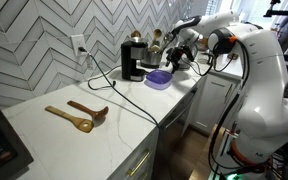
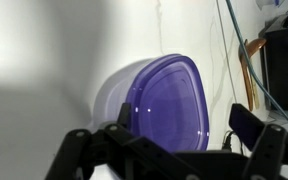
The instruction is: Put the dark blue lid on top of the clear bowl on the right
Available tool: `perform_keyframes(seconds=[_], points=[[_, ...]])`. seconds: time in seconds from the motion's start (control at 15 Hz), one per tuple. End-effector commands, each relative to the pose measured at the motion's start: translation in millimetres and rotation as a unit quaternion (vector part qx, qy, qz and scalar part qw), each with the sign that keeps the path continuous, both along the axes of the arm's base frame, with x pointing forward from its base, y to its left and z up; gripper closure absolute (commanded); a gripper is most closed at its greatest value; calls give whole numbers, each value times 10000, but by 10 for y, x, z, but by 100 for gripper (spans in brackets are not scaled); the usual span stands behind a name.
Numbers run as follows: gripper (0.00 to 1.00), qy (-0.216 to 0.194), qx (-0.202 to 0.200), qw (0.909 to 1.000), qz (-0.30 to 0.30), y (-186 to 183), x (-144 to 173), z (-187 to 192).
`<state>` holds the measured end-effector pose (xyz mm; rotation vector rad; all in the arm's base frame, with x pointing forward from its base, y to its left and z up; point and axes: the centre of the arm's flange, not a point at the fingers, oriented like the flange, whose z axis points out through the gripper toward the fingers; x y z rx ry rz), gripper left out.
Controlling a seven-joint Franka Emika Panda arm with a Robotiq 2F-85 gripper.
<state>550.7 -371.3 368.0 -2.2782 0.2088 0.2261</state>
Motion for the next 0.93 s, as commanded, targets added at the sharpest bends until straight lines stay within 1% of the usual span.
perform_keyframes(seconds=[0.0, 0.27, 0.53, 0.87], points=[[0, 181, -222, 9995, -104, -7, -75, 34], [0, 231, -437, 9987, -145, -29, -100, 84], [0, 182, -781, 9967, -99, 21, -129, 206], [0, 15, -1569, 9876, 67, 219, -214, 492]])
